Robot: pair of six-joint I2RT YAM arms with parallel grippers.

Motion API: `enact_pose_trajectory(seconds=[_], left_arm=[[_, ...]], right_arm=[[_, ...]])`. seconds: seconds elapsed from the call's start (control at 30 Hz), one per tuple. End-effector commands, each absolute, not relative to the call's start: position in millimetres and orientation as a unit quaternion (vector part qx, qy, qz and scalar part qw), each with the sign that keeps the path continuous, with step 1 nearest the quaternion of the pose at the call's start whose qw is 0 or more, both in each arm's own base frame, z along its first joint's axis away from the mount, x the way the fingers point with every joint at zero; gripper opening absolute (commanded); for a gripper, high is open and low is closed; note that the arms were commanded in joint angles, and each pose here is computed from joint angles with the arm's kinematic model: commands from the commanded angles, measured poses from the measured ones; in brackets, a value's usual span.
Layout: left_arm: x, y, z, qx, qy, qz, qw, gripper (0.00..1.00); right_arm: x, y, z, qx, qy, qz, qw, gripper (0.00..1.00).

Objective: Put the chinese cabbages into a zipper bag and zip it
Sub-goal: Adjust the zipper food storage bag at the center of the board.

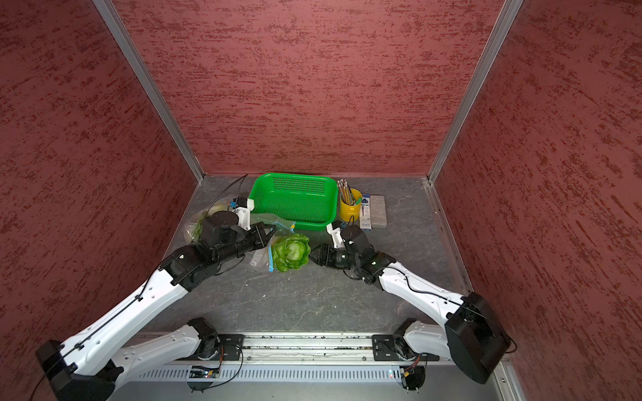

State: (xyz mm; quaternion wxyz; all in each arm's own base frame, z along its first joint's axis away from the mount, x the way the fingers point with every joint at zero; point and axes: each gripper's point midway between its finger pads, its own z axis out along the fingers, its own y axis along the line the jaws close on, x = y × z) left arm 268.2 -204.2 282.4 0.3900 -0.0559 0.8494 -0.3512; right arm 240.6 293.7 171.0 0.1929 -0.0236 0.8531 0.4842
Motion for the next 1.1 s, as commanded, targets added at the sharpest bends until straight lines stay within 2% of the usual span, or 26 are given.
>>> enact_pose_trajectory(seconds=[0.0, 0.23, 0.57, 0.8, 1.0, 1.07], left_arm=[[271.9, -210.4, 302.1, -0.057, 0.824, -0.390, 0.408, 0.00], [275.4, -203.9, 298.3, -0.087, 0.815, -0.404, 0.406, 0.00], [272.7, -201.5, 303.4, -0.096, 0.806, -0.422, 0.404, 0.00], [271.3, -205.2, 306.5, -0.101, 0.794, -0.448, 0.397, 0.00], [270.5, -207.4, 308.9, -0.097, 0.792, -0.457, 0.392, 0.00], [270.3, -204.8, 307.5, -0.102, 0.792, -0.456, 0.392, 0.00]], right_arm=[[246.9, 313.4, 188.8, -0.028, 0.822, 0.535, 0.195, 0.58], [246.9, 315.3, 182.8, -0.017, 0.813, 0.549, 0.194, 0.56], [251.3, 322.2, 172.1, 0.011, 0.800, 0.572, 0.179, 0.46], [249.9, 340.1, 184.0, -0.009, 0.778, 0.602, 0.179, 0.42], [254.6, 345.0, 183.9, -0.009, 0.776, 0.604, 0.182, 0.27], [257.8, 342.2, 183.3, -0.003, 0.779, 0.596, 0.194, 0.19]])
